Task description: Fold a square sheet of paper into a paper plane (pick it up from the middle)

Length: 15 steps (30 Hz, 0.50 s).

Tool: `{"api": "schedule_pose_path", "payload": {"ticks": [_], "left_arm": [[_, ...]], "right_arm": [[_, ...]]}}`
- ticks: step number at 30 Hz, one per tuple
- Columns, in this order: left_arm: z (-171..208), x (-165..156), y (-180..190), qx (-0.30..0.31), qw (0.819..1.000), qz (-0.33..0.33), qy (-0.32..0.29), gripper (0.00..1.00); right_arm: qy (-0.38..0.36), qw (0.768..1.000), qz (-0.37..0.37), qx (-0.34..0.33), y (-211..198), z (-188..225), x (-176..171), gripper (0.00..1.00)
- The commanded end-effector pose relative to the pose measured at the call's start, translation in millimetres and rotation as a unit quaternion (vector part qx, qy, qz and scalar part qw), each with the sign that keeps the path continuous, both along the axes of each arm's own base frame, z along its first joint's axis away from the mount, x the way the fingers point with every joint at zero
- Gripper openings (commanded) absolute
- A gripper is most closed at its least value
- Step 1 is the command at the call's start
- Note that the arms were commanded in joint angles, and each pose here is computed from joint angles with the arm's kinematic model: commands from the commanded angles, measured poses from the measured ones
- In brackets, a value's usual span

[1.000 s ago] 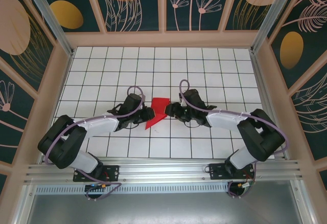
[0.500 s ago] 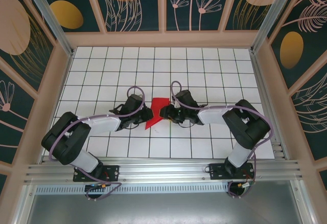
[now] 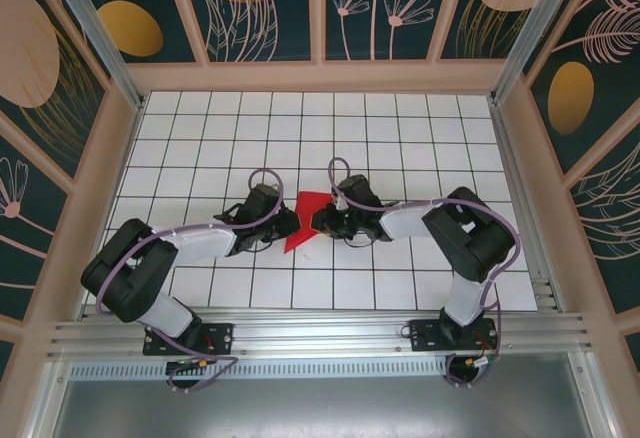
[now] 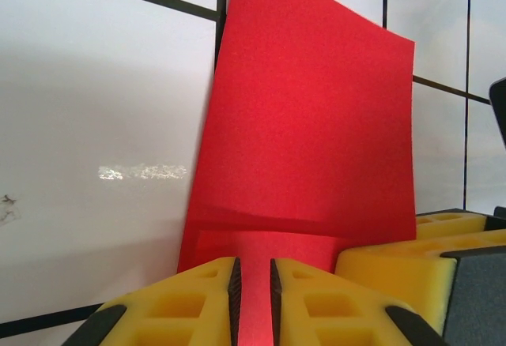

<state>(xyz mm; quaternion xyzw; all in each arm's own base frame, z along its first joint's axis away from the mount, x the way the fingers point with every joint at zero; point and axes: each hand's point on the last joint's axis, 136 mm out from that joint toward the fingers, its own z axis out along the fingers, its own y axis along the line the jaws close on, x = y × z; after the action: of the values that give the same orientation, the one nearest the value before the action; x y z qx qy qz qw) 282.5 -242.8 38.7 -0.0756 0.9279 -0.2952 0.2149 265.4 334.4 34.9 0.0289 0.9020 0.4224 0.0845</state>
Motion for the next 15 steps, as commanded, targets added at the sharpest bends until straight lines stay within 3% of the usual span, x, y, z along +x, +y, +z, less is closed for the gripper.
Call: {"api": "schedule_pose_path", "payload": {"ticks": [1,7,15], "left_arm": [[2,4,0,0.0,1.0,0.002,-0.012,0.21],[23,9,0,-0.001,0.999,-0.011,-0.052,0.32],[76,15,-15,-0.046,0.983,-0.065,-0.166,0.65]], "right_arm": [[-0.009,1.0,-0.011,0.01,7,8,8,0.11],[-0.019,0.997,-0.062,-0.035,-15,20,13,0.02],[-0.007,0.987,-0.142,-0.075,-51,34,11,0.01]]}}
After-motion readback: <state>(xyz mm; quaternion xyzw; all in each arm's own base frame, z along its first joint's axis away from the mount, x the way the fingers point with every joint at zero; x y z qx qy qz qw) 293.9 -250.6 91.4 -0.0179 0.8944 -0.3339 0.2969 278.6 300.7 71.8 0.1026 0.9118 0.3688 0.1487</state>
